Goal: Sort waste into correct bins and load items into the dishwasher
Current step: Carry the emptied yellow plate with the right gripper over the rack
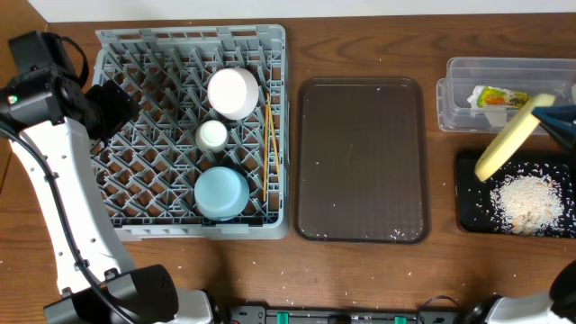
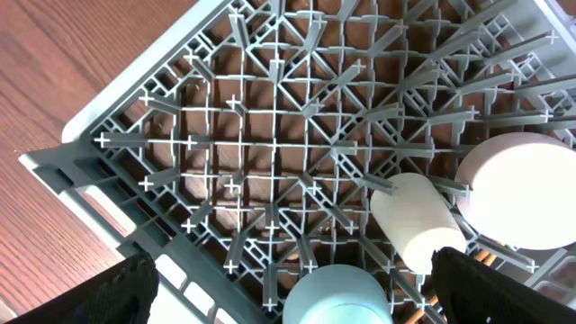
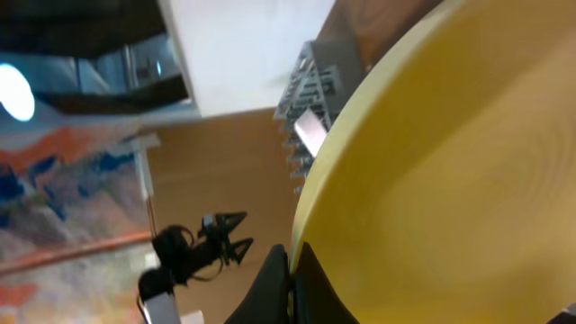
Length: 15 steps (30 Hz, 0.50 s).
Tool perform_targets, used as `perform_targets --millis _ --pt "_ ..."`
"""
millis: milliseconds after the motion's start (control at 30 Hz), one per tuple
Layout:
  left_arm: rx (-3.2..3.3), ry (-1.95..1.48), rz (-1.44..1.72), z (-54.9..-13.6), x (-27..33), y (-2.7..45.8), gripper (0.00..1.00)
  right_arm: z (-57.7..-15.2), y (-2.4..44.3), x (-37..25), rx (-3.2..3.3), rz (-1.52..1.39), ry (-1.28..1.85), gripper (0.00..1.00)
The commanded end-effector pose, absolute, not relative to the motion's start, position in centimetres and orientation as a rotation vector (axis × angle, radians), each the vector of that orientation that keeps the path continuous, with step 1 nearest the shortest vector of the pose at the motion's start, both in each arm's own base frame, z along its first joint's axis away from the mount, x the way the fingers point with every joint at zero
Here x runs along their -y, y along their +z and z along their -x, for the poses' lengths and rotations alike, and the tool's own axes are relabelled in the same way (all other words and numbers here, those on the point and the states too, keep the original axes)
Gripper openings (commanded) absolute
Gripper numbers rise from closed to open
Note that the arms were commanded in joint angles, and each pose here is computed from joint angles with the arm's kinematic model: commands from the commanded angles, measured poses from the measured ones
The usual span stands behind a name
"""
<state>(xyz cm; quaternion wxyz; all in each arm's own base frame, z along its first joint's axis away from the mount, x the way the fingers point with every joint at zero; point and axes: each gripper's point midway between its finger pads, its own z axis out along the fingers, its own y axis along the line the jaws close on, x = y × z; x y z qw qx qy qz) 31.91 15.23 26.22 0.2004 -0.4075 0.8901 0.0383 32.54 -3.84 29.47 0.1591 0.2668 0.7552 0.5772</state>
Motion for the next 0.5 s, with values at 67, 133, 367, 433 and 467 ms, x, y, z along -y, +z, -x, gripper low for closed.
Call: perform_targets --millis 67,133,367,433,467 --pt "-2.474 0.117 1.155 -31.9 -15.5 26.4 0.98 -33.2 32.0 -0.6 -2.149 -0.588 1.742 0.01" --pt "-2.474 0.117 1.155 -31.9 -15.5 26.4 0.98 -34.2 32.0 -2.5 -2.185 -0.530 1.754 0.01" --pt "-2.474 0.117 1.155 -31.9 -15.5 26.4 0.98 -38.9 32.4 -11.9 -2.306 -0.334 1.689 0.01" --pt "-2.474 0.117 1.155 -31.9 -15.5 26.4 0.98 -40.3 33.1 -15.4 -2.289 -0.269 1.628 0.01" --pt "-2.474 0.117 1.155 -31.9 -15.5 26.4 0.98 -40.9 33.7 -17.2 -2.268 -0.249 1.609 0.01"
